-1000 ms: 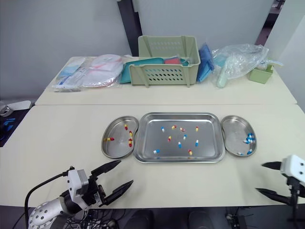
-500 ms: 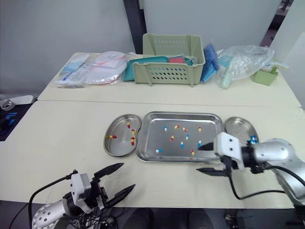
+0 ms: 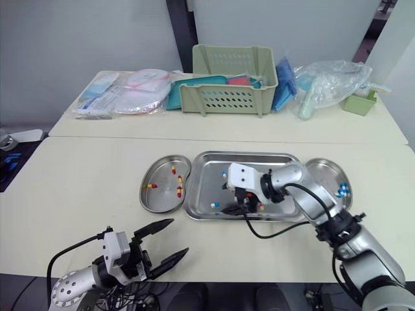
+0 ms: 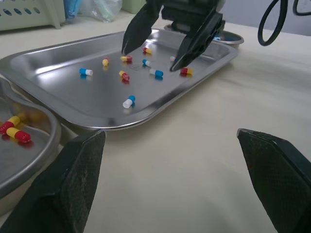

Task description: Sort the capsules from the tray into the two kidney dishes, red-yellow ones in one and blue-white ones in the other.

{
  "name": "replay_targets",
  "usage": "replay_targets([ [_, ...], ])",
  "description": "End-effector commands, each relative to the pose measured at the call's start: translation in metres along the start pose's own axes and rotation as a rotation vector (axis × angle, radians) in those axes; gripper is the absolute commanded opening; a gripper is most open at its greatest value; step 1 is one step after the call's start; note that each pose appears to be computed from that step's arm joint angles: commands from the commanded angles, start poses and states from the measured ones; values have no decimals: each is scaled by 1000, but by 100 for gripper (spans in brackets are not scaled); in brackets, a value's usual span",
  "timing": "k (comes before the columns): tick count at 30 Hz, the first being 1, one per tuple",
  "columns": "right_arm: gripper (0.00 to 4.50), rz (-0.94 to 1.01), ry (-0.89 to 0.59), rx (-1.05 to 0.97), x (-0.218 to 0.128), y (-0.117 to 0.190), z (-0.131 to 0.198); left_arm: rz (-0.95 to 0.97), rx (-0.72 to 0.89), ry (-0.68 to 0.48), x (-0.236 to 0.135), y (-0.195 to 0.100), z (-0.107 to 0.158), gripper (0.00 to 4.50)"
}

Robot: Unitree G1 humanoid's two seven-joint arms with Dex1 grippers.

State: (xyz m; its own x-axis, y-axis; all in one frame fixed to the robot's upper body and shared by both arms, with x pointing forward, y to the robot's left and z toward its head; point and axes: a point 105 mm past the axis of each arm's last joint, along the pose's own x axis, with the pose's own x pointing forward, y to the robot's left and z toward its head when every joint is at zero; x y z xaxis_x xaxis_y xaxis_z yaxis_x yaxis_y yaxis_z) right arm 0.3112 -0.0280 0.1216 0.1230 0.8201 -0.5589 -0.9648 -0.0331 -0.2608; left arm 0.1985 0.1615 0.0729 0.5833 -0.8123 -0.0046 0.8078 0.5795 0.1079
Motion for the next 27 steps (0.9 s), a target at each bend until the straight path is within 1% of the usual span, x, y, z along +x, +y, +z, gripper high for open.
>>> replay_targets([
  [1,358,16,-2,-52,6,-5,5,-6,29,-15,1,0,6,450],
  [14,358,74,29,-92,30,-11,-5,2,31,-16,4,0,10,450],
  [15,322,75,34,-98,31,-11,-6,2,31,-17,5,0,10,450],
  [16,302,75,41,-107,31,-12,-7,2,32,-16,5,0,10,450],
  [18,239,77,47,-118,32,-13,-8,1,32,-16,5,0,11,450],
  [22,130,85,50,-135,32,-13,-9,0,29,-10,5,0,11,450],
  [23,97,89,51,-140,32,-13,-9,-1,29,-10,5,0,11,450],
  [27,4,97,22,-166,28,-12,-1,-5,30,-10,6,1,13,450],
])
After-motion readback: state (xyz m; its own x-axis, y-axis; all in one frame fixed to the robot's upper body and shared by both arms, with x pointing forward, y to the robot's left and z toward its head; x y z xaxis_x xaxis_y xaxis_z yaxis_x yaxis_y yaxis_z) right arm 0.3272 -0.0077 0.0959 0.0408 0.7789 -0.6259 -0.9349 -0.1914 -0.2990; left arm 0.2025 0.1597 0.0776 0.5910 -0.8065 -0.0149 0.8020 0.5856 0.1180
